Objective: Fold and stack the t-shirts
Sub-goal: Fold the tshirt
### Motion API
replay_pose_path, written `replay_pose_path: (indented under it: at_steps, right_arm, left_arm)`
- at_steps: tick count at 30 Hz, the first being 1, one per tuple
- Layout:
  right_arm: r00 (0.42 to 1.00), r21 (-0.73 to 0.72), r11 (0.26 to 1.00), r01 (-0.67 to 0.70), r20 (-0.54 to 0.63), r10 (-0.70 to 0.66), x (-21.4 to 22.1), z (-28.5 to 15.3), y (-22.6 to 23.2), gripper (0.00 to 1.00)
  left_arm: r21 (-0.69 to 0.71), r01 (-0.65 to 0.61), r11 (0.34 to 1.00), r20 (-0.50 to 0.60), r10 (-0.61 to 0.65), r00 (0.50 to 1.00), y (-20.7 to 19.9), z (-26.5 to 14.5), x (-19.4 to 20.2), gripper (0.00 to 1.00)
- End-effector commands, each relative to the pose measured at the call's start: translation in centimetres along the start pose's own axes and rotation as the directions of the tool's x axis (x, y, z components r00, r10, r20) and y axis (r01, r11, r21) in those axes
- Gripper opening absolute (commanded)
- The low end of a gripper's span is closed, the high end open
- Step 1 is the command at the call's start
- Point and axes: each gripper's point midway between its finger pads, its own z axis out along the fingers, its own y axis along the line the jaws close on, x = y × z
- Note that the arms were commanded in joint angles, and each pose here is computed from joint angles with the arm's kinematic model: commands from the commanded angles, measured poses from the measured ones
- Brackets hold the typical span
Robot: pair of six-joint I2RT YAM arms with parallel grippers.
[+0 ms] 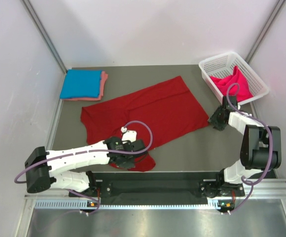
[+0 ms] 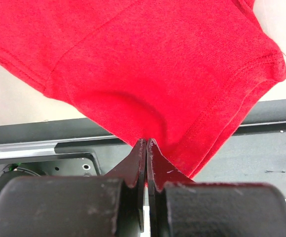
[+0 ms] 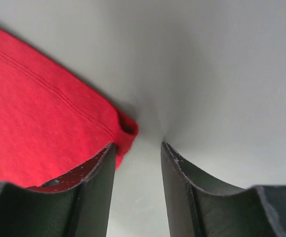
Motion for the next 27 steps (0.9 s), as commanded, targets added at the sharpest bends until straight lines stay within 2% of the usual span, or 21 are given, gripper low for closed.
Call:
replay_pose_path:
  at_steps: [1, 8, 11, 13, 14, 19, 21, 27]
  right_arm:
    - [0.998, -0.028, 0.999, -0.038, 0.051, 0.04, -1.4, 0.7, 0.4, 0.41]
    - [0.998, -0.025, 0.999, -0.026, 0.057, 0.027, -1.9, 1.4, 0.5, 0.36]
    - [0.999, -0.025, 0.999, -0.023, 0.047, 0.024, -2.0, 1.2, 0.6, 0.15]
    - [0.998, -0.033, 0.999, -0.016, 0.058, 0.018, -2.4, 0.7, 0.9, 0.08]
    - [0.998, -0.031, 0.999, -0.012, 0.056, 0.014, -2.5, 0.5, 1.0, 0.0]
    - [0.998, -0.029, 0.999, 0.041, 0.058, -0.04, -3.8, -1.0, 1.7, 0.0]
    - [0.996, -0.023, 0.997, 0.079, 0.053, -0.078, -4.1, -1.3, 1.7, 0.0]
    - [0.983, -0.124, 0.975, 0.185, 0.015, -0.185, -4.5, -1.5, 5.0, 0.0]
  left_arm:
    - [0.011, 0.002, 1.0, 0.05, -0.003, 0.999, 0.4, -1.3, -1.1, 0.0]
    - [0.023, 0.019, 1.0, 0.058, -0.02, 0.998, 0.8, -1.9, -1.1, 0.0]
    - [0.025, 0.031, 0.999, 0.079, -0.033, 0.996, 1.1, -2.5, -1.5, 0.0]
    - [0.025, 0.043, 0.999, 0.11, -0.045, 0.993, 1.4, -3.1, -2.2, 0.0]
    - [0.019, 0.049, 0.999, 0.12, -0.051, 0.992, 1.6, -3.4, -2.4, 0.0]
    - [0.017, 0.086, 0.996, 0.246, -0.087, 0.965, 2.3, -5.5, -5.3, 0.0]
    - [0.02, 0.092, 0.996, 0.266, -0.094, 0.959, 2.4, -6.2, -6.2, 0.0]
    - [-0.022, 0.133, 0.991, 0.299, -0.12, 0.947, 4.1, -6.6, -9.5, 0.0]
